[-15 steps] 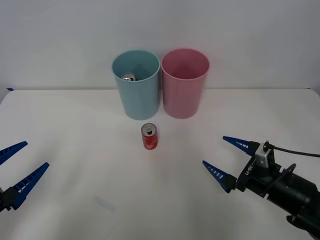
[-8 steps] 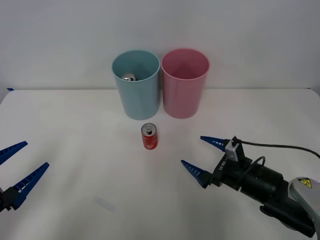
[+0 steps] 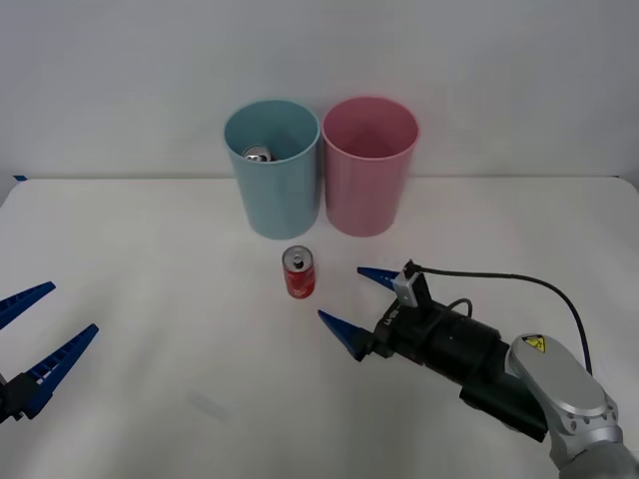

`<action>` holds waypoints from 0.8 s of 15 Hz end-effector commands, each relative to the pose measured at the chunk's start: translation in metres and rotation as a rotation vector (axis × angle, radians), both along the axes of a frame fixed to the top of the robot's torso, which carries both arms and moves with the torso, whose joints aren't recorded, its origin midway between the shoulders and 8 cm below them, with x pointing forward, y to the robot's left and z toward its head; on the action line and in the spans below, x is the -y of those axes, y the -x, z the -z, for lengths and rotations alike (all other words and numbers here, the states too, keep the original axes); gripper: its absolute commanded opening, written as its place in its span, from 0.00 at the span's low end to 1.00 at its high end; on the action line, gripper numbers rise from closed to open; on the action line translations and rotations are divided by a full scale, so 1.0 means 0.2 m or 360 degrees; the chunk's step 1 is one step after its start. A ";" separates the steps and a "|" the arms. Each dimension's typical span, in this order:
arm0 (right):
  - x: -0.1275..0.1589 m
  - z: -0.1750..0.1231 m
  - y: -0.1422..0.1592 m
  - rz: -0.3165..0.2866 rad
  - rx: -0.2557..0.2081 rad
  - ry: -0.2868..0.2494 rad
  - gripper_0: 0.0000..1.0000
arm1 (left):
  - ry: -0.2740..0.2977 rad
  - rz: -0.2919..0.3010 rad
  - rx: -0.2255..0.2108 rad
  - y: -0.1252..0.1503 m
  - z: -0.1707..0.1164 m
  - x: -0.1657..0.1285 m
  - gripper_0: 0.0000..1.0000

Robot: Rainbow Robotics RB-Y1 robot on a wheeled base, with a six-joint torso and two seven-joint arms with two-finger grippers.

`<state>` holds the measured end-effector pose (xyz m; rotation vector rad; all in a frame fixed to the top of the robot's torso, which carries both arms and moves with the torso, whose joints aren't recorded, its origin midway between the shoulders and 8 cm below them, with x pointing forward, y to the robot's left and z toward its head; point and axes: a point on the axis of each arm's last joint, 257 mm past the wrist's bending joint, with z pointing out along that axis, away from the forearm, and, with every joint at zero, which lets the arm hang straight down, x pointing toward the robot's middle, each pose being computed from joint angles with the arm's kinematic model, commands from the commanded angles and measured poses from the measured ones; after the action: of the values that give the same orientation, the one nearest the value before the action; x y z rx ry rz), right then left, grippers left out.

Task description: Grasp the object on the table and drop it into the matching bin: aluminum can to the light blue bin, PET bottle to the pink bin.

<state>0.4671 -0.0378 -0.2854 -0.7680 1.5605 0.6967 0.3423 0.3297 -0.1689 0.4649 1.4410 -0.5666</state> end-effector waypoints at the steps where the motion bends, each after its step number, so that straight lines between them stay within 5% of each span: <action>1: -0.13 0.01 -0.04 -0.0020 -0.0022 -0.0006 1.00 | 0.0000 0.0000 0.0000 0.00 0.00 0.00 1.00; 12: -0.37 0.05 -0.24 0.0014 -0.0053 0.0089 1.00 | 0.0000 0.0000 0.0000 0.00 0.00 0.00 1.00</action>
<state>0.5120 0.0332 -0.2961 -0.7928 1.6149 0.6641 0.3423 0.3297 -0.1689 0.4649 1.4410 -0.5666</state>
